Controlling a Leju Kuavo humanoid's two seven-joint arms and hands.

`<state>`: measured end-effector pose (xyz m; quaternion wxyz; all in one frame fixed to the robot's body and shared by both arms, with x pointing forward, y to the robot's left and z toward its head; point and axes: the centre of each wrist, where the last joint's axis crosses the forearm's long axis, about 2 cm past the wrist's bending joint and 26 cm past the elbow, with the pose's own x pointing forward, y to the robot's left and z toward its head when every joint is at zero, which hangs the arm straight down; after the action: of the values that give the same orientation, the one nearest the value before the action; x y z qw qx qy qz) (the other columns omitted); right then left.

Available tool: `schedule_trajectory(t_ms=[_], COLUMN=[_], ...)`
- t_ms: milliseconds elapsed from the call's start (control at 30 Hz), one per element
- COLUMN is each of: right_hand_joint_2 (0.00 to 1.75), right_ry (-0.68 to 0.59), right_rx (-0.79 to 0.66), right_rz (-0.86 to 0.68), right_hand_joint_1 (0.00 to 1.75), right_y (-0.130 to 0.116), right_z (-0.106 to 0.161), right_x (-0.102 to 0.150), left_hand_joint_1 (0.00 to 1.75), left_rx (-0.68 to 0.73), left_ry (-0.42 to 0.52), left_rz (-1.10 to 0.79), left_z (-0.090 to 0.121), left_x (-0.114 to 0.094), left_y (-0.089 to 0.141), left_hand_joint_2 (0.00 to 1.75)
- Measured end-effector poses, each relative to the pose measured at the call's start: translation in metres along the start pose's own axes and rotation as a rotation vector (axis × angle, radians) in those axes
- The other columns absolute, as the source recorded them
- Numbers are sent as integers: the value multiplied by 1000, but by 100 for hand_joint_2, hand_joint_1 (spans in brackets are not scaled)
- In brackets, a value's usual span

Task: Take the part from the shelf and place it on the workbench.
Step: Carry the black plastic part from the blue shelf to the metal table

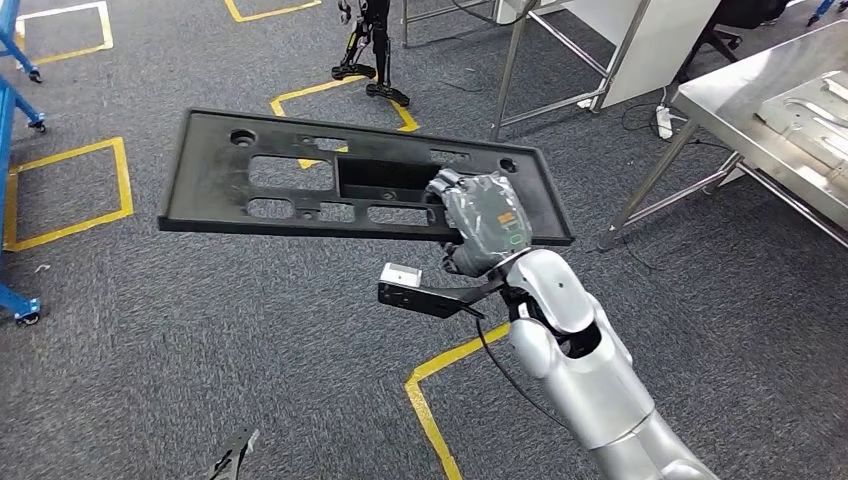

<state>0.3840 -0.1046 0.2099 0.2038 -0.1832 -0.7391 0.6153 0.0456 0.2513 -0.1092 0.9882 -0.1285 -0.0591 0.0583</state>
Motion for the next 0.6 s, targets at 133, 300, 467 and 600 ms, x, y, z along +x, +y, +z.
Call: schedule_trajectory(t_ms=[133,300,467,600], right_hand_joint_2=[175,175,175,175], right_ry=[-18,-39,-69,-80], right_rx=[35,41,33,50], right_rz=[-7,7,15,7], right_hand_joint_1=[175,175,175,175], right_y=[3,-8,-18,-15], right_z=[-11,-22,-36,-39], right_x=[-2,-5,1,5], left_hand_joint_1=[0,0,0,0], left_rx=[36,66,82,107], left_ry=[-21,-34,-43,-40], left_rz=[37,61,71,91], left_z=[6,9,10,12], left_x=[1,0,3,1], left_y=[26,39,44,53], left_hand_joint_2=[175,175,175,175])
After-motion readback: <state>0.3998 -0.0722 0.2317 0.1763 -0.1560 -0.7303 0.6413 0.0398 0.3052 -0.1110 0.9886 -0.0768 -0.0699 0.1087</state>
